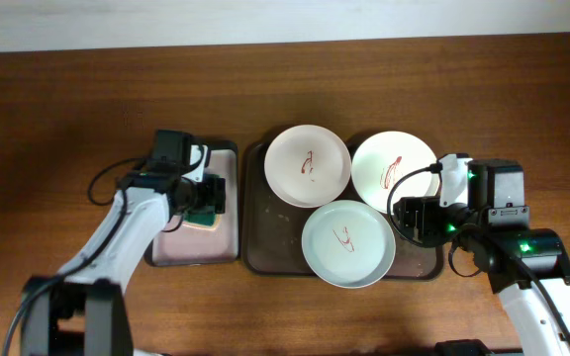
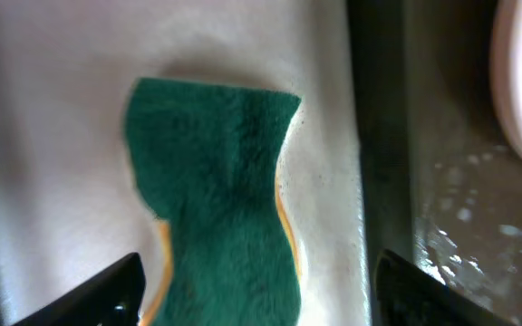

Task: Clean dirty plates on tray and stack at the side

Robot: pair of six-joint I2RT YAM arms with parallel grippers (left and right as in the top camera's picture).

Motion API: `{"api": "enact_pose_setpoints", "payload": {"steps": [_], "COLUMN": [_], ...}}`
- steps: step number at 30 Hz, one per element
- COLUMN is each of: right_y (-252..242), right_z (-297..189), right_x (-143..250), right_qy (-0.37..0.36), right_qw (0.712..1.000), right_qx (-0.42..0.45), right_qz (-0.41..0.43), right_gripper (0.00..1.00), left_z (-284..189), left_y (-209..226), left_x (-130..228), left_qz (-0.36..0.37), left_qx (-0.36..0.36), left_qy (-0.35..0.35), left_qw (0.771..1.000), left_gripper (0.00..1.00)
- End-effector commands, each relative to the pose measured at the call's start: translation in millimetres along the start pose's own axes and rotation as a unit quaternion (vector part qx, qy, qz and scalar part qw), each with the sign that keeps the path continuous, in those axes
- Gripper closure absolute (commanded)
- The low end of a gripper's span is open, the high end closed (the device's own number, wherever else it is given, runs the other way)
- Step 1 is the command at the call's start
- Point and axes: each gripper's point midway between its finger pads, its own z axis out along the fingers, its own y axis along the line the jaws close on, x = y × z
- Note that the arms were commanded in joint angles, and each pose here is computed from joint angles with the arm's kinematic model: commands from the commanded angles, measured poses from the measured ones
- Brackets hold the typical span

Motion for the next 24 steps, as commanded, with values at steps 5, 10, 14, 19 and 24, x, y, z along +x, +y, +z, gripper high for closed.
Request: {"api": "enact_pose_setpoints", "payload": {"steps": [5, 10, 14, 19, 24], "right_y": [4.6, 4.6, 4.5, 3.2, 1.8], "right_z": [-4.0, -4.0, -3.7, 1.8, 24.1], "right_x": [-6.5, -6.4, -6.3, -1.5, 16.2], "right_qy": [-0.008, -0.008, -0.007, 0.010, 0.076], "right_qw": [1.000, 1.000, 1.000, 1.000, 0.997], "right_qx": [-0.007, -0.007, -0.007, -0.006, -0.012], "right_qz": [0.001, 0.001, 0.001, 0.004, 0.017], "right_gripper": [0.01, 0.01, 0.01, 0.01, 0.01], "left_z": [39.7, 47.9, 47.3, 34.3, 3.4], "left_y": [4.5, 5.4, 5.6, 7.0, 3.9], "left_x": [15.3, 15.6, 20.0, 21.6, 10.1], "left_qz": [-0.006, -0.007, -0.007, -0.008, -0.013], "left_qx": [-0.009, -0.009, -0.010, -0.017, -0.018], "left_qy": [0.051, 0.053, 0.062, 0.075, 0.056], "left_qw": [0.999, 0.999, 0.998, 0.997, 0.998], "left_gripper": [0.32, 0.79, 1.00, 1.00, 1.00]}}
